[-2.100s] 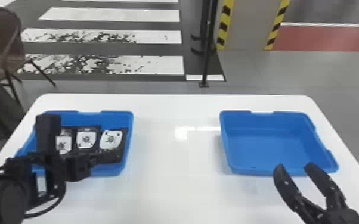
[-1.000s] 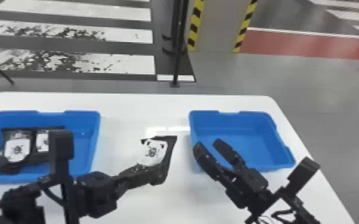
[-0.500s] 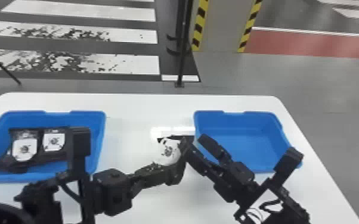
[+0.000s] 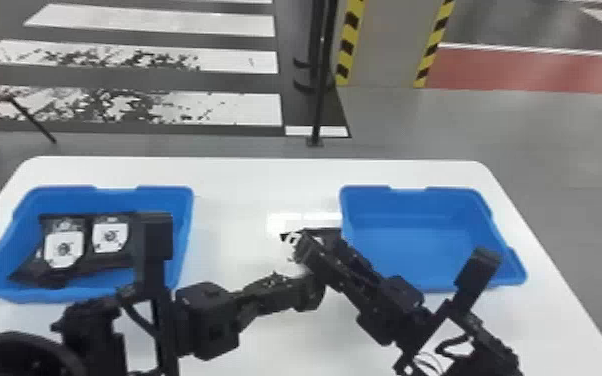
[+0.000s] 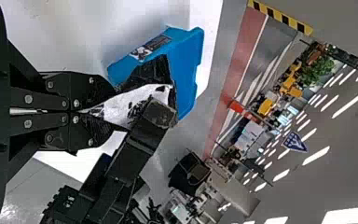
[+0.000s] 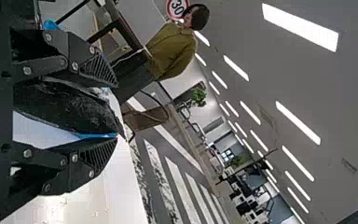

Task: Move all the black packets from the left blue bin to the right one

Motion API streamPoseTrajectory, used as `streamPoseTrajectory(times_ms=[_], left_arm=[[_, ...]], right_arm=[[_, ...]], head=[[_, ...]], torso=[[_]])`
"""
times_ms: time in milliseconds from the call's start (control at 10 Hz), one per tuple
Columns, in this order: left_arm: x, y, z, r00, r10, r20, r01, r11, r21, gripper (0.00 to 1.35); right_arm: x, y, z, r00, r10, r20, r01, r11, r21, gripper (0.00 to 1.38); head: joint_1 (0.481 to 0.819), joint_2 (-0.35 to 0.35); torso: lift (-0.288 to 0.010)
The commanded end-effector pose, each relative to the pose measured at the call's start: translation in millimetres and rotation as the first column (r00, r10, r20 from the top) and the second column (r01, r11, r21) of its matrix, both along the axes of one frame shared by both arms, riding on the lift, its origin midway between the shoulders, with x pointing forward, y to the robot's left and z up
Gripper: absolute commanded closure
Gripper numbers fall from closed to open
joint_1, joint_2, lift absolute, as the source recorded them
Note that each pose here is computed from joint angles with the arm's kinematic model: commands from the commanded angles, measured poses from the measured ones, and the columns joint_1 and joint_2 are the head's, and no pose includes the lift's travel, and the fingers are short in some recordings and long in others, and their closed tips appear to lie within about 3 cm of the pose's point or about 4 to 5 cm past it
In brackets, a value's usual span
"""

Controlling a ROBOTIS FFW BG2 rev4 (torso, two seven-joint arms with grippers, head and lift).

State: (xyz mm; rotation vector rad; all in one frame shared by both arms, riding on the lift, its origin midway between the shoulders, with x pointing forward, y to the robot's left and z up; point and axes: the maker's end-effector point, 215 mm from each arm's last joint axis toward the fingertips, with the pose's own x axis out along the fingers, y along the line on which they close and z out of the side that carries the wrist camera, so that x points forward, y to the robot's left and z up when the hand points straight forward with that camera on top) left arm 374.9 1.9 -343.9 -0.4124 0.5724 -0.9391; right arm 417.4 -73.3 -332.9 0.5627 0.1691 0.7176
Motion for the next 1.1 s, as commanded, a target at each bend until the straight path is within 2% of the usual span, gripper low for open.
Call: streamPoseTrajectory(times_ms=[0, 200, 400, 500, 700, 1000], left_arm=[[0.5, 0.7, 0.0, 1.000, 0.002, 0.001, -0.002, 1.000, 0.000, 1.21], [3.9, 3.8, 1.9, 1.000, 0.012, 0.010, -0.012, 1.000, 0.000, 1.16], [16.1, 25.2, -2.5, 0.996, 0.084, 0.020, -0.084, 0.996, 0.010, 0.61], [21.7, 39.2, -4.8, 0.992, 0.121, 0.030, -0.121, 0.992, 0.017, 0.49], [36.5, 68.1, 6.3, 0.971, 0.220, 0.097, -0.220, 0.976, -0.011, 0.42], [30.7, 109.8, 39.6, 0.929, 0.319, 0.185, -0.323, 0.946, -0.010, 0.42]], right_arm=[[0.4, -0.4, -1.7, 1.000, -0.001, -0.001, 0.001, 1.000, -0.005, 1.28], [1.4, -1.5, 1.2, 1.000, -0.006, 0.010, 0.006, 1.000, -0.008, 1.28], [3.5, -3.9, 5.3, 1.000, -0.012, 0.027, 0.012, 1.000, -0.019, 1.28], [11.8, -12.4, 6.8, 0.999, -0.029, 0.038, 0.030, 0.999, -0.027, 1.28], [39.8, -47.9, 7.1, 0.993, -0.096, 0.065, 0.101, 0.992, -0.075, 1.28], [86.1, -105.3, -10.1, 0.981, -0.179, 0.080, 0.191, 0.963, -0.188, 1.28]], head=[[0.695, -0.103], [0.695, -0.102], [0.695, -0.093], [0.695, -0.085], [0.695, -0.062], [0.695, -0.067]], torso=[[-0.140], [-0.140], [-0.140], [-0.140], [-0.140], [-0.140]])
